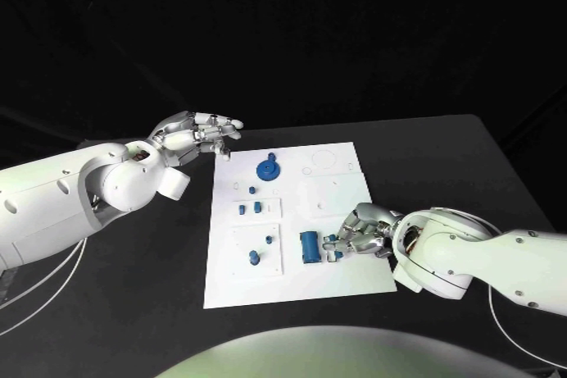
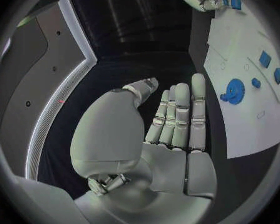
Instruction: Assemble the parts on the task board
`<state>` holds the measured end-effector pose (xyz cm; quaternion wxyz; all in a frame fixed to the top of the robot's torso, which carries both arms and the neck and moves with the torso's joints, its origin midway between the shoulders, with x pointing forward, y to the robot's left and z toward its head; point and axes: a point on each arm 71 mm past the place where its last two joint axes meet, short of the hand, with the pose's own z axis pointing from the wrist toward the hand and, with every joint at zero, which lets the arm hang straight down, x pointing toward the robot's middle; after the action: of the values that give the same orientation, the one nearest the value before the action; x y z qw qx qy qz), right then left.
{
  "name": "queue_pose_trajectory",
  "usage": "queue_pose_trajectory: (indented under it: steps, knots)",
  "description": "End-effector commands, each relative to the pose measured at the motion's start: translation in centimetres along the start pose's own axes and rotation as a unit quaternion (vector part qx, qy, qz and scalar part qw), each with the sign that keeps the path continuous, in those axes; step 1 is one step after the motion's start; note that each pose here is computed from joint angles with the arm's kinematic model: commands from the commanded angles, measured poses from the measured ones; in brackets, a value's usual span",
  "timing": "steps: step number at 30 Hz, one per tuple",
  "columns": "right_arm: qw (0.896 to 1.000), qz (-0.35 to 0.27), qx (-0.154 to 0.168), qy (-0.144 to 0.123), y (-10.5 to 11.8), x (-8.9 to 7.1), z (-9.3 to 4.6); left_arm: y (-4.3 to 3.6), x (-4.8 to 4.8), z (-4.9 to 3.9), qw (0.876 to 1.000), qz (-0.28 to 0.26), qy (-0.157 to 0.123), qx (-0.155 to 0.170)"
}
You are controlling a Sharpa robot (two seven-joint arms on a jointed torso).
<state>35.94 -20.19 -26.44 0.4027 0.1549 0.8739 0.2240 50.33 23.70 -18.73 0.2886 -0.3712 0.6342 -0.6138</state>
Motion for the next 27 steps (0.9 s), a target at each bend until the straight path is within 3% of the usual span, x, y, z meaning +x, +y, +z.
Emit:
queue_pose_trajectory:
  steps: [1,27]
  knots:
    - [1.0,-0.01,0.002,0.01,0.08,0.25,0.1,-0.08,0.22,0.02,1.0,-0.005,0.009,0.003]
    - [1.0,-0.019,-0.003,0.022,0.49,0.63,0.54,-0.11,0.09,-0.15,1.0,-0.004,0.006,0.003]
